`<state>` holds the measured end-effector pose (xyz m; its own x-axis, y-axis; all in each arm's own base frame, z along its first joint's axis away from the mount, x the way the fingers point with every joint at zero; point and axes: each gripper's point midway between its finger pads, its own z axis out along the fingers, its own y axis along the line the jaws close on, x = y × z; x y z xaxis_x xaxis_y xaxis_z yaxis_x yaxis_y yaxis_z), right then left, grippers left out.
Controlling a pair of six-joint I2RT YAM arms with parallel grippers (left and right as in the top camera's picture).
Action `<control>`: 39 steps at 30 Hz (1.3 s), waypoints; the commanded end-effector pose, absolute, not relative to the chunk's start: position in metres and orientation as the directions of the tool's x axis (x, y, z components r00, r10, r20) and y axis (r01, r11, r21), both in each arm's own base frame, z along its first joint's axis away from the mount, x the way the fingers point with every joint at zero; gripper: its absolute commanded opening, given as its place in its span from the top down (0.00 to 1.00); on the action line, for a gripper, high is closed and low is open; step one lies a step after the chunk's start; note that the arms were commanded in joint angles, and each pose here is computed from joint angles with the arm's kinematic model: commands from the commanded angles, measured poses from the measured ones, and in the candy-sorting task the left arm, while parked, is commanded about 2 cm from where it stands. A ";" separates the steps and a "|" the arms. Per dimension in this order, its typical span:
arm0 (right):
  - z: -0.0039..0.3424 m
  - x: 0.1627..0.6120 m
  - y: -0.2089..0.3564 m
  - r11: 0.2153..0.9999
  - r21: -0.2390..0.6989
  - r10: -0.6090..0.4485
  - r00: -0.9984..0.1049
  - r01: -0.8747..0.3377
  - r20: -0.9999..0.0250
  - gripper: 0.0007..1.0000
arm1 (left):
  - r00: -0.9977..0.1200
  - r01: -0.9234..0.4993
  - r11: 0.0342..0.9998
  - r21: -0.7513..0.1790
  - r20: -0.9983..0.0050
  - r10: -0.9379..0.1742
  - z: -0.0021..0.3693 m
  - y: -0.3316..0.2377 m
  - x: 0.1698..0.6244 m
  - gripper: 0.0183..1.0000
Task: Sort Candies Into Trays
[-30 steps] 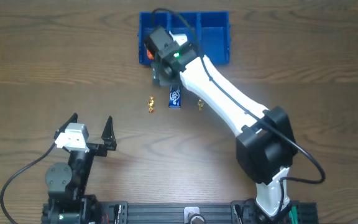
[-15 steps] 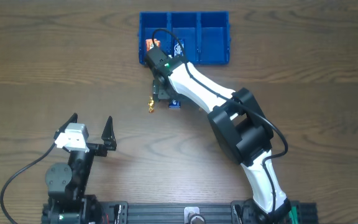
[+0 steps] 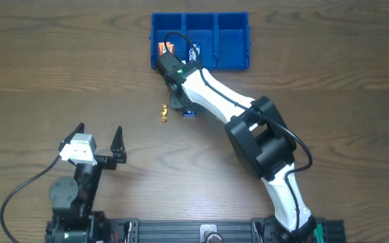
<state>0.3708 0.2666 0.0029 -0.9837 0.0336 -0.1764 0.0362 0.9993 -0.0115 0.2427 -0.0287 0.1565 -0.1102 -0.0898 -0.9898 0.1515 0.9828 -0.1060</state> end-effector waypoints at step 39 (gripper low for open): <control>0.146 0.554 0.223 1.000 0.008 -0.002 -0.670 -0.012 -0.742 0.90 | -0.156 0.158 0.981 -0.111 -0.984 -0.087 0.140 -0.030 0.242 0.00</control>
<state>0.5488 0.2271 0.1450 -0.6785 0.0058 -0.7346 -0.0115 0.9998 0.0185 0.2427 -0.0287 0.1565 -0.1102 -0.0898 -0.9898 0.1515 0.9828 -0.1060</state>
